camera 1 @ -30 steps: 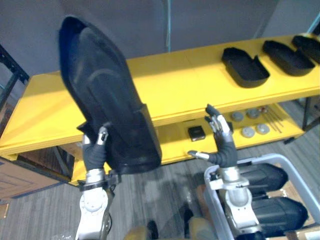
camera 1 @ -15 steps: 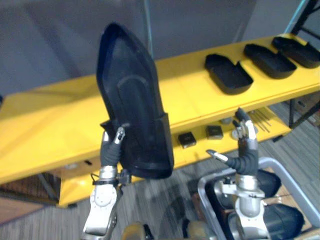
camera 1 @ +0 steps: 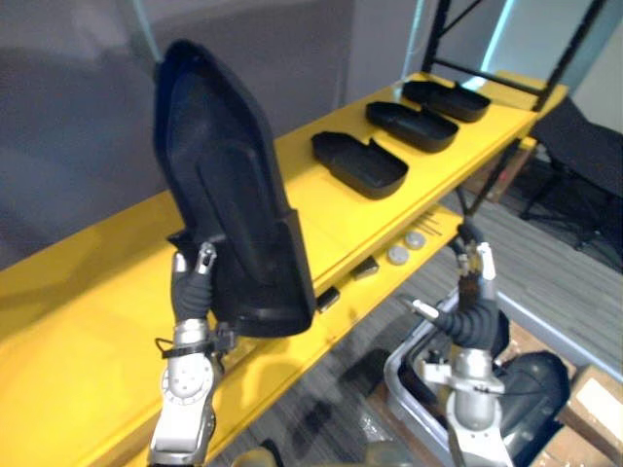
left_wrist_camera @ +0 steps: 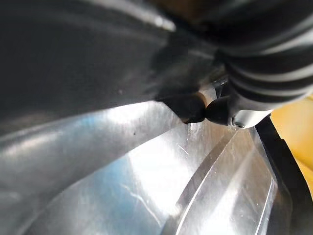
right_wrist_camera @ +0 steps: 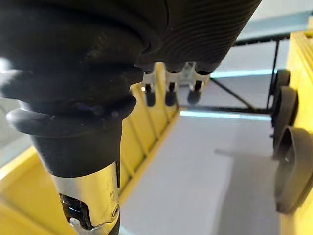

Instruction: Walk over and take plastic housings, then place them on the shelf

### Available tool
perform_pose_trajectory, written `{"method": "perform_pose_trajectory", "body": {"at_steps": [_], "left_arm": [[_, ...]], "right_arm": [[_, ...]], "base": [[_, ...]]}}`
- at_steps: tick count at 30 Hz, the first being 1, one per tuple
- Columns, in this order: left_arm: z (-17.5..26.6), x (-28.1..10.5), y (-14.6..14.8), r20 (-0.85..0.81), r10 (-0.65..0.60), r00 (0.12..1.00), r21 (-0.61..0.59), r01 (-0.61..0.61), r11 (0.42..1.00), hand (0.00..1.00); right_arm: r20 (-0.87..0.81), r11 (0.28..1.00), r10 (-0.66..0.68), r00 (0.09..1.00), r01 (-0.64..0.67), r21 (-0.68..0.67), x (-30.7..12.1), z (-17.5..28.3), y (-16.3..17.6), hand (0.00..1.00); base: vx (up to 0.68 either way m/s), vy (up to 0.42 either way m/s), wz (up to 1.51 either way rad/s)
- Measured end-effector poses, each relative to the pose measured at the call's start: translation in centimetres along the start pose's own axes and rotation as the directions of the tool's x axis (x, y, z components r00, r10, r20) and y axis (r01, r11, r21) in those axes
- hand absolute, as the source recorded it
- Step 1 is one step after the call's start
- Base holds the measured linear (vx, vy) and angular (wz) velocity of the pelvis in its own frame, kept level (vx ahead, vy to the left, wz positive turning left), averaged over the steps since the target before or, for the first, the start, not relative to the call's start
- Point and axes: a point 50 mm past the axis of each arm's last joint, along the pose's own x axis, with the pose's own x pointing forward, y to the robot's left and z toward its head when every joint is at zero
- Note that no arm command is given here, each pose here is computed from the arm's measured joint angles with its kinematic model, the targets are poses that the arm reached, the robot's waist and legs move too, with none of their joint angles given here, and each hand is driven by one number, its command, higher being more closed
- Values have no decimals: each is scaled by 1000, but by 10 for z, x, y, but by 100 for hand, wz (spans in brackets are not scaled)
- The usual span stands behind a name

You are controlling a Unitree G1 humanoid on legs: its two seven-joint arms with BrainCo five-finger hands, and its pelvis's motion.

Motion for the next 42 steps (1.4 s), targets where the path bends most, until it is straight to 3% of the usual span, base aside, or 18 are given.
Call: {"method": "perform_pose_trajectory", "body": {"at_steps": [9, 16, 21, 31, 42], "left_arm": [[-13, 11, -8, -155, 57, 986, 27, -54, 998, 100], [-42, 54, 21, -300, 293, 908, 197, -242, 950, 100], [-59, 71, 42, -402, 412, 818, 221, -350, 910, 100], [-105, 59, 93, -587, 580, 564, 473, -343, 812, 100], [-111, 59, 110, -632, 611, 477, 517, -329, 790, 100]], "right_arm": [[-112, 1000, 7, 994, -10, -27, -11, -9, -3, 0], [-174, 997, 73, 982, -73, 2, -17, -17, -1, 0], [-202, 994, 106, 974, -101, 34, -22, -19, 1, 0], [-234, 985, 172, 957, -165, 48, -25, -21, 7, 0], [-234, 981, 191, 953, -179, 71, -25, -21, 9, 0]], "base": [[-20, -8, -8], [-18, 2, -8], [4, 8, -7], [-1, -6, -13], [2, -6, -2]]}}
